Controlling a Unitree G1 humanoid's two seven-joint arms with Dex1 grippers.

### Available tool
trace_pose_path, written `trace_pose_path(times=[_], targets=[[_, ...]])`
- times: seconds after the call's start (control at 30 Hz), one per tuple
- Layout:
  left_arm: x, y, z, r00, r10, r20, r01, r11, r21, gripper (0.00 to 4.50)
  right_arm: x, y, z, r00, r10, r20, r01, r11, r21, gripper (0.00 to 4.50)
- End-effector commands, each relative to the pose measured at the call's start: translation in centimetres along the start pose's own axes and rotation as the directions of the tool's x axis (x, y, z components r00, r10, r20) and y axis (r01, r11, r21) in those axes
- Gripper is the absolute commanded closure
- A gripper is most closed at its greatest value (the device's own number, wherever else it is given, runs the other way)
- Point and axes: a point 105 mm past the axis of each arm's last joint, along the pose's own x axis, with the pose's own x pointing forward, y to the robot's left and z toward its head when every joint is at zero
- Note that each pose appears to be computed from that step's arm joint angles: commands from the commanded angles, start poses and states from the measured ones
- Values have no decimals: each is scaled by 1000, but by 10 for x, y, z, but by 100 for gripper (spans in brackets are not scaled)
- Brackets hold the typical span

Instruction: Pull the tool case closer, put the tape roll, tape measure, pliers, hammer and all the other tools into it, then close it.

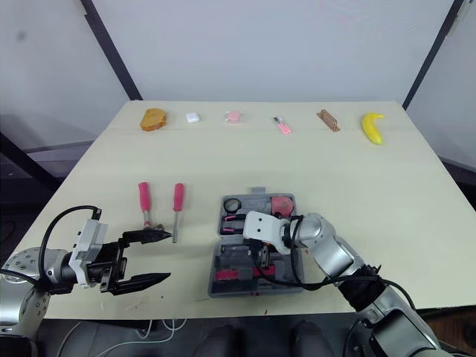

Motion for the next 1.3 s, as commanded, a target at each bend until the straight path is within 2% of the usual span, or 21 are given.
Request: trace_pose_path(times=[0.03,0.8,1.3], targets=[[-3,1,7,1000,0,3,0,1000,28,0,1,3,9,999,12,33,-11,1000,-22,449],[-4,-1,6,1000,-4,-4,4,1000,25,0,8,2,-8,1000,-7,-21,7,1000,-4,449],[-3,-2,5,1000,-5,-5,5,1000,28,0,8,-2,-33,993,-30,-117,46,989,141,449]])
